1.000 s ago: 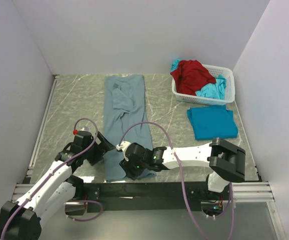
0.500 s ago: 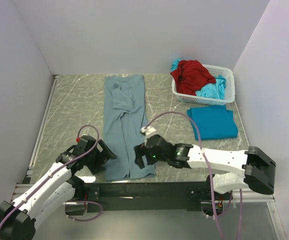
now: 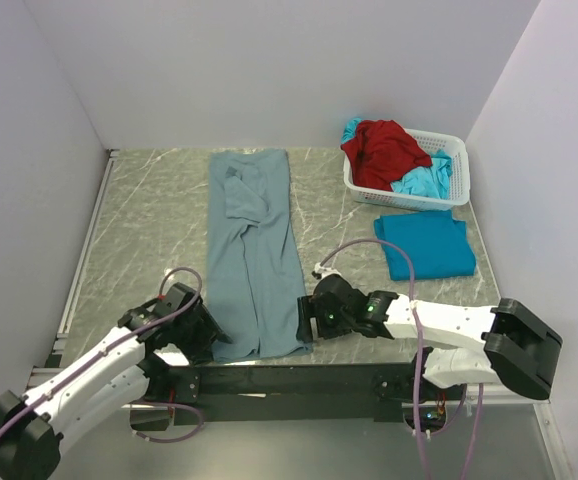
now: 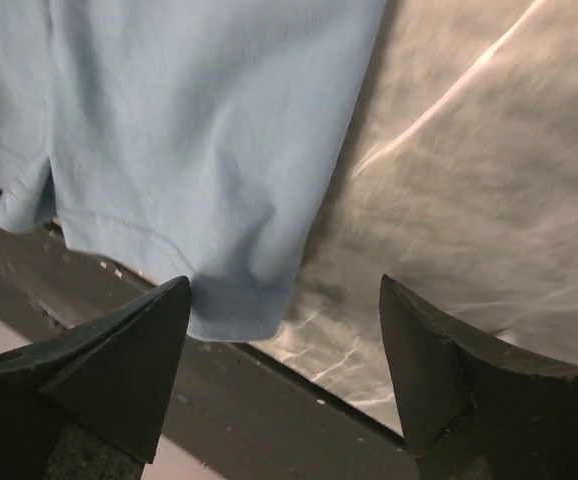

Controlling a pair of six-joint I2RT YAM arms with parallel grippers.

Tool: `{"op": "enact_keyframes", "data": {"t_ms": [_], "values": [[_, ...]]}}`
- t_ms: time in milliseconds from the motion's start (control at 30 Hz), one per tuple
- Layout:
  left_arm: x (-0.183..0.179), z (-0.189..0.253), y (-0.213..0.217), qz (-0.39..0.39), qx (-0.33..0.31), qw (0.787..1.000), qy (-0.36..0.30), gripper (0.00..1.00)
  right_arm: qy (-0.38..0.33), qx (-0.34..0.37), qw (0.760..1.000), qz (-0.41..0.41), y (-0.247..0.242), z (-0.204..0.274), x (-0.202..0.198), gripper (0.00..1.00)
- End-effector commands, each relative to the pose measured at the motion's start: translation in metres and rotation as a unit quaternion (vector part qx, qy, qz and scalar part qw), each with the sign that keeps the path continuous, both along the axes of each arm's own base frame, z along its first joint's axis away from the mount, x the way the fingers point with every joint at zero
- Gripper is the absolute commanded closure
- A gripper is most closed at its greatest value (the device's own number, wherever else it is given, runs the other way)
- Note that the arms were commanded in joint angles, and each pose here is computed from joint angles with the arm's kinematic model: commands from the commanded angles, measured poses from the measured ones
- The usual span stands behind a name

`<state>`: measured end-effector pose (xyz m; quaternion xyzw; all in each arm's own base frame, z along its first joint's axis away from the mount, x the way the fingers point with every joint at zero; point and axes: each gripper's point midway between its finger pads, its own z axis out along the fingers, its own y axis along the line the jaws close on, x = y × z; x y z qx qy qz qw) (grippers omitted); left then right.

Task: Fold and stack the t-shirts
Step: Fold the tshirt

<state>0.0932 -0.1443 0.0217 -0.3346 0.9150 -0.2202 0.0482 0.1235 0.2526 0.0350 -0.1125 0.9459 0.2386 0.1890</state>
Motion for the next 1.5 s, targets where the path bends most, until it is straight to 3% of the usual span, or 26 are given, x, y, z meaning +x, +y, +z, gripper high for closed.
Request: {"op": "enact_keyframes", "data": {"t_ms": [0,300,700,733,833,933,1200,1467], "values": [[-0.013,-0.014,0.008,-0.007,0.034,0.999,0.035,0.41,0.045,0.045,0.998,0.003,0.015,0.002,-0.013,0.18],[-0.02,-0.013,0.013,0.009,0.056,0.997,0.049,0.6,0.068,0.019,0.997,-0.015,0.008,-0.011,-0.016,0.48],[-0.021,-0.019,0.002,-0.008,0.029,0.999,0.043,0.75,0.114,0.022,0.993,0.012,0.01,-0.02,-0.04,0.58],[-0.021,-0.018,0.002,-0.008,0.027,0.999,0.039,0.77,0.114,0.021,0.993,0.011,0.011,-0.02,-0.041,0.62],[-0.017,-0.012,0.004,0.001,0.027,0.999,0.026,0.99,0.112,0.008,0.994,0.008,0.011,-0.021,-0.042,0.79],[-0.01,-0.004,0.001,0.002,0.016,1.0,0.0,1.0,0.1,0.007,0.995,0.001,0.01,-0.017,-0.039,0.88],[0.014,0.024,-0.029,-0.042,-0.055,0.994,-0.081,1.0,0.021,0.014,1.0,-0.014,0.02,0.017,-0.006,0.99],[0.052,0.062,-0.022,-0.029,-0.011,0.984,-0.174,1.0,-0.061,0.007,0.998,-0.019,0.035,0.058,0.042,1.0]]}}
